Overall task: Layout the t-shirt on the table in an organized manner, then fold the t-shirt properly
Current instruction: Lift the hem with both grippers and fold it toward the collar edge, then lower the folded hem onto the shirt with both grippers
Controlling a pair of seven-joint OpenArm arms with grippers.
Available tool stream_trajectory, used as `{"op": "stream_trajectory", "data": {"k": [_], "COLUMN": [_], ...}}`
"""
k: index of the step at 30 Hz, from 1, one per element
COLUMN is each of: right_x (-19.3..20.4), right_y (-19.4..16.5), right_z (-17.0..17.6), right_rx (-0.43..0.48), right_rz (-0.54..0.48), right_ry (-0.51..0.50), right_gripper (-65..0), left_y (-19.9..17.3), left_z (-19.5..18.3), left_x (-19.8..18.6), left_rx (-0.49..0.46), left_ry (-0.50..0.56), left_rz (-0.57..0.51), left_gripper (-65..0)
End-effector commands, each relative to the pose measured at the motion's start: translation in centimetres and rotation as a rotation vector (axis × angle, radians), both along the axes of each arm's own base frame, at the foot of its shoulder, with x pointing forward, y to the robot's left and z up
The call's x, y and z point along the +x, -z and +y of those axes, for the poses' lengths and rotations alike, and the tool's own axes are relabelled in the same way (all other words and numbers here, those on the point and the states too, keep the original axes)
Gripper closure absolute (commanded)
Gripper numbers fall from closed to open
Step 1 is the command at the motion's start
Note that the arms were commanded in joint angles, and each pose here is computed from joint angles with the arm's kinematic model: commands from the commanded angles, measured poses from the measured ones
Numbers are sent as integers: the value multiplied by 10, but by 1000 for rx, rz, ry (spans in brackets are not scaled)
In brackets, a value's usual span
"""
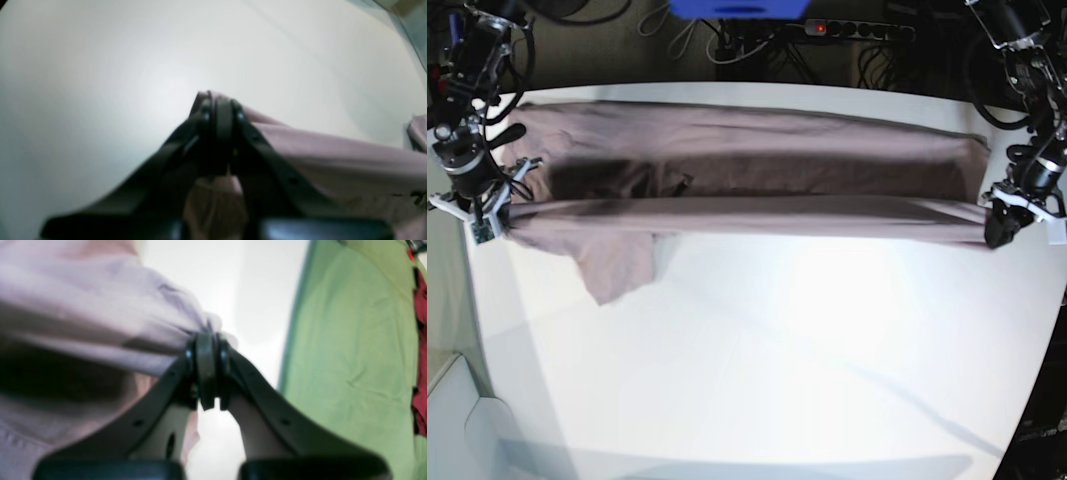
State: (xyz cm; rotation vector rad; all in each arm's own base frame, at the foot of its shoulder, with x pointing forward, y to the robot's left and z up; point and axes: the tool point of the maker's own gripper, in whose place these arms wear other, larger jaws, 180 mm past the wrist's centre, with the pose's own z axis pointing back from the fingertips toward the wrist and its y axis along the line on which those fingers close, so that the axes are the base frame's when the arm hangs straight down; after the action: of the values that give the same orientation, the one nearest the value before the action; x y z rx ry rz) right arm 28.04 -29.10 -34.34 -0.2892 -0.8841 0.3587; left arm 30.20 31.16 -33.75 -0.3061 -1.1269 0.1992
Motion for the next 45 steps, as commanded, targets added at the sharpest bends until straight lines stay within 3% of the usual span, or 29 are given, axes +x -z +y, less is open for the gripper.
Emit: {"op": "stream_trajectory", "data": {"k": [1,13,20,33,36,41,45], "right_x": [6,-28,-39,-41,-43,-47,-46], "right_y": [-13,18,37,42,48,54,45], "right_z": [-5,4,34,42,35,23,16], "right_rx": [-17,9,33,45,35,19,-14], "right_rz": [-44,56,118,128,152,181,172], "right_ry": [2,0,-85,-92,-94,-87,-98], "right_gripper": [0,0,0,0,0,-140,-242], "left_y": [-20,-4,11,55,62,67,70], "left_z": [11,9,-11,-8,-6,-4,-5], "left_x": [4,-8,-11,-27,-30,-33,-34], "left_rx": [29,25,15,-49,-61,-23,-22], "left_ry": [-6,-3,52,29,20,26,27], "left_rz": [-58,-6,35,154,172,198,207], "left_gripper": [-4,-4,-4,-6,-51,-242,-258]}}
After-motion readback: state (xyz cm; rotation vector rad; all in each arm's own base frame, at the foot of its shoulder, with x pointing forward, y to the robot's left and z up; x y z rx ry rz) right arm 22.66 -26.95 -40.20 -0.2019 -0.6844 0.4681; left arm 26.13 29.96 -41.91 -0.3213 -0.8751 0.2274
